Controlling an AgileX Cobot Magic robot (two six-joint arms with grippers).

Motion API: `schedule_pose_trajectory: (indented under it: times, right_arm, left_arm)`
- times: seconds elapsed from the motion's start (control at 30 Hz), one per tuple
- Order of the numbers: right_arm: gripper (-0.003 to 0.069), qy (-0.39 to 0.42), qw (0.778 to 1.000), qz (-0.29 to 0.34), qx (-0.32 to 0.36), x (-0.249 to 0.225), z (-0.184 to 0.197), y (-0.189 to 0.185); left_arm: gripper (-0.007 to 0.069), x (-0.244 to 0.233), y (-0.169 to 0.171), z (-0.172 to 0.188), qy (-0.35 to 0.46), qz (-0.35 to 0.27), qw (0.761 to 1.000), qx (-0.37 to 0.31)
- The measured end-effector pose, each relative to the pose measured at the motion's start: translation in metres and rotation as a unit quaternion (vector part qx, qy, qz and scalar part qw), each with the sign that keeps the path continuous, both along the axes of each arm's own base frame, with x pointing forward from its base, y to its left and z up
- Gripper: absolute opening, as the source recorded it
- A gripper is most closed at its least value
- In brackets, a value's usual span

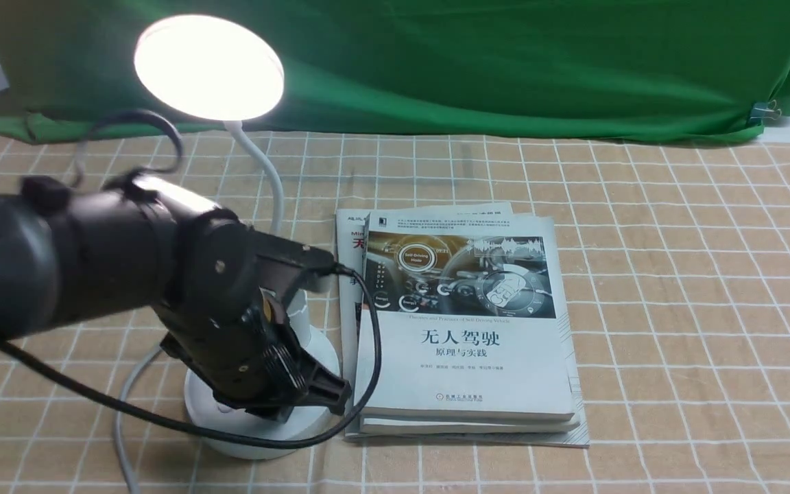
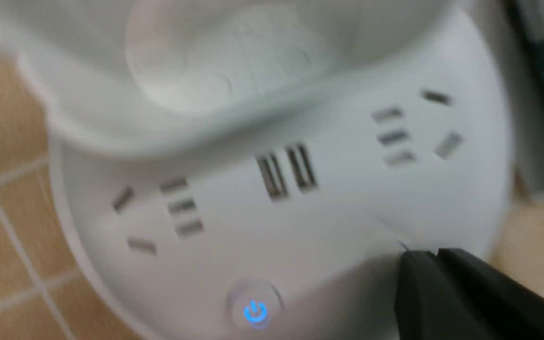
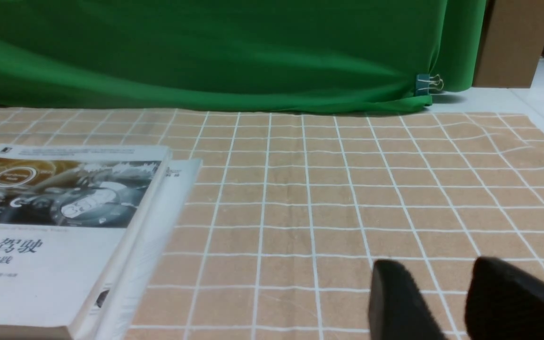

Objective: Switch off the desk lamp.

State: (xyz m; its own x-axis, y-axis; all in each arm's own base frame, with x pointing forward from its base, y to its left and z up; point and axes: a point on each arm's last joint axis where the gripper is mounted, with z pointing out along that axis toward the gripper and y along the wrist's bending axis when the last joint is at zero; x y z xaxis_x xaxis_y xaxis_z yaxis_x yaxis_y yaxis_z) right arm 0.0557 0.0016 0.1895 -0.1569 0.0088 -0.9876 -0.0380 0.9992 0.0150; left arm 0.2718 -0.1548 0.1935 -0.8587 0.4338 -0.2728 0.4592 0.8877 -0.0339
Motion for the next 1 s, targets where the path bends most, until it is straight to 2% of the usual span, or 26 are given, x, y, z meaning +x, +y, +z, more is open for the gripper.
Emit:
schedule_pose_trajectory:
  times: [0.23, 0.43, 0.67, 1.0]
  right_arm:
    - [0.0242, 0.000, 1.000, 0.000, 0.000, 0.000, 0.000, 0.000]
    - [0.0242, 0.000, 1.000, 0.000, 0.000, 0.000, 0.000, 0.000]
    - [0.0242, 0.000, 1.000, 0.000, 0.000, 0.000, 0.000, 0.000]
    - [0.0242, 0.000, 1.000, 0.000, 0.000, 0.000, 0.000, 0.000]
  left_arm:
    - [0.0006, 0.016, 0.012, -0.006, 0.008, 0.048, 0.999, -0.017]
    - [0.0006, 0.012, 0.014, 0.002, 0.001, 0.037, 0.999, -0.025]
    - [0.0006, -0.006, 0.008, 0.041, -0.046, 0.014, 0.997, -0.060]
    - [0.0006, -0.044, 0.026, 0.077, -0.100, 0.017, 0.990, -0.101]
